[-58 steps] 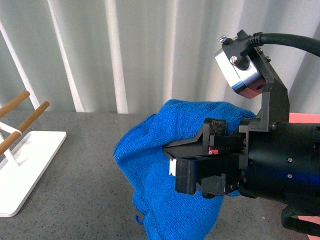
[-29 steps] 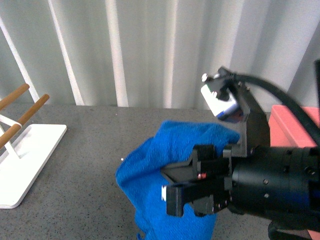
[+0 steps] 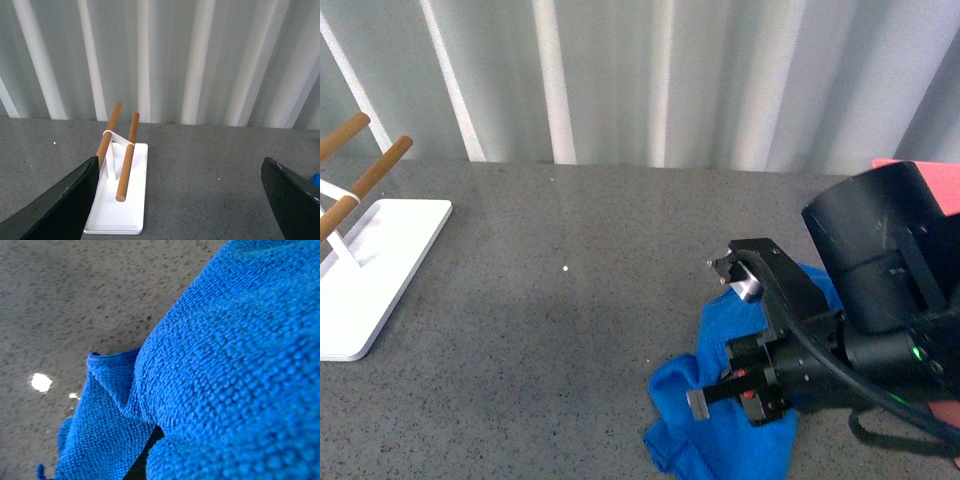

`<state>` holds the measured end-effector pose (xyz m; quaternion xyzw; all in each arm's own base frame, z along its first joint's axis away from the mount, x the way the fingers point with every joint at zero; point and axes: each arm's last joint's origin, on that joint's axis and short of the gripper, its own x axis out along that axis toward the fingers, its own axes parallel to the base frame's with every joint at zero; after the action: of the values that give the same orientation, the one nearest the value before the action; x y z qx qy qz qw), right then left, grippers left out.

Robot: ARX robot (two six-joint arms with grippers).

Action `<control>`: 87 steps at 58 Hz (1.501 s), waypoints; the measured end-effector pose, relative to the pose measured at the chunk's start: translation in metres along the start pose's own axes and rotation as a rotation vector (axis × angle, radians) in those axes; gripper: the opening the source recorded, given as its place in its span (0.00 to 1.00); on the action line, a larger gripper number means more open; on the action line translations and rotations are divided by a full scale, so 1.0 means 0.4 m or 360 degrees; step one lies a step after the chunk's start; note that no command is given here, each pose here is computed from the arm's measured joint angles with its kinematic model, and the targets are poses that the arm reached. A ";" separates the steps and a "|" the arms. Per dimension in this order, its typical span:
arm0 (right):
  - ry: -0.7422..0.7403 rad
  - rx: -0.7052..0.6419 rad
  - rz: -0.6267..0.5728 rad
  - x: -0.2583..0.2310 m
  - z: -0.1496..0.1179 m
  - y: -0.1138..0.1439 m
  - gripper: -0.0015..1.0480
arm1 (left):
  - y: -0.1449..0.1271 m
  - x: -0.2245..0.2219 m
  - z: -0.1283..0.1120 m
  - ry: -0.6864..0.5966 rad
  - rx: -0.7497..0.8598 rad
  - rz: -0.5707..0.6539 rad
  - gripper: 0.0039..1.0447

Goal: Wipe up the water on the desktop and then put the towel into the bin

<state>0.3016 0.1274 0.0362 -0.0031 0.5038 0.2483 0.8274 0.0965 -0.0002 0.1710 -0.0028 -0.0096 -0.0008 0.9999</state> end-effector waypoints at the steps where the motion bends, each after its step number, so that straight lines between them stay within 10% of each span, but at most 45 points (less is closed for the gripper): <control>1: 0.0006 -0.0003 -0.0011 0.003 0.003 -0.002 0.05 | 0.000 0.000 0.000 0.0000 0.0000 0.0000 0.94; 48: -0.0100 -0.0364 -0.0126 0.154 0.235 0.074 0.05 | 0.000 0.000 0.000 -0.0001 0.0001 0.0000 0.94; 87: -0.0027 -0.0338 0.0238 0.077 0.067 0.204 0.05 | 0.000 0.000 0.000 -0.0001 0.0001 0.0000 0.94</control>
<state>0.3015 0.2185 0.0438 -0.0510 0.4664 0.3611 0.8059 0.0965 -0.0002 0.1710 -0.0026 -0.0098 -0.0008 0.9999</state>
